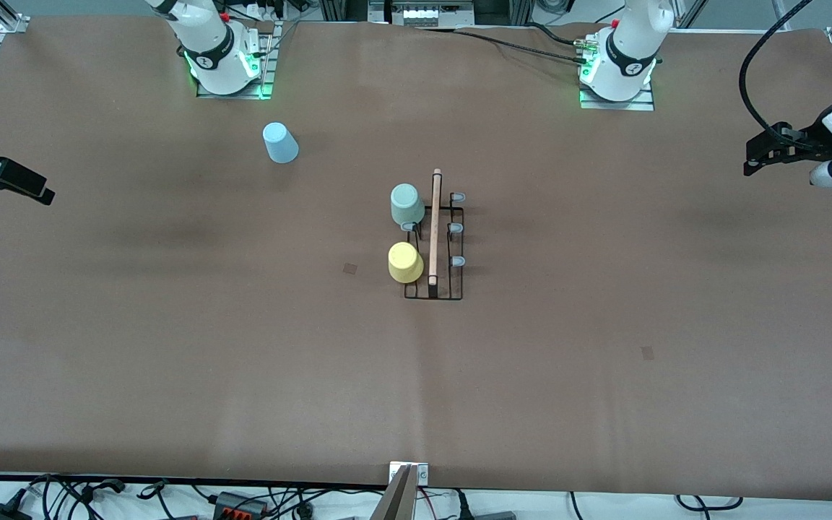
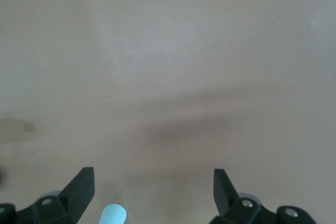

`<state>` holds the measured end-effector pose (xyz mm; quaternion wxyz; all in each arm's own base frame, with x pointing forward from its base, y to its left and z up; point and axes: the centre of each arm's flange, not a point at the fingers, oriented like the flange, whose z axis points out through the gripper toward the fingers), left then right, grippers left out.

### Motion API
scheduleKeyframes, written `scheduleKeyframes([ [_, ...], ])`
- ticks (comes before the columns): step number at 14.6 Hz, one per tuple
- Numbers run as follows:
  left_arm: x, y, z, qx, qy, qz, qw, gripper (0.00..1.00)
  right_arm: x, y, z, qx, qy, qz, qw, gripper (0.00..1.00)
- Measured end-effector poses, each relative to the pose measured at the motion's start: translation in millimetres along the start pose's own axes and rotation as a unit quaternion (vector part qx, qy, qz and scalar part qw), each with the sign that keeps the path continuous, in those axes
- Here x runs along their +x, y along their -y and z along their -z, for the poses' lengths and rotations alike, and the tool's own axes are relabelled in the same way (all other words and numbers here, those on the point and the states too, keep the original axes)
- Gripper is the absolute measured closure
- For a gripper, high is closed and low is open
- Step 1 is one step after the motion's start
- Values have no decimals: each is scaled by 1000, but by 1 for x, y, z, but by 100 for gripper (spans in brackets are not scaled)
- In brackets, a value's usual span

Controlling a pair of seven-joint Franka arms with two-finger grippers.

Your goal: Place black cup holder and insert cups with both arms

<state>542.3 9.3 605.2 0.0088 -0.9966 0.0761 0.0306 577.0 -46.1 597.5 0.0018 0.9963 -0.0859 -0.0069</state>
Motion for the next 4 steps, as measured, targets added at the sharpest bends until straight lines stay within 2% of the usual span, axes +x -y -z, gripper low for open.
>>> scheduleKeyframes([
  [4,0,0,0,0,0,0,1000,0,0,-1,4,0,-3,1,1000,0],
])
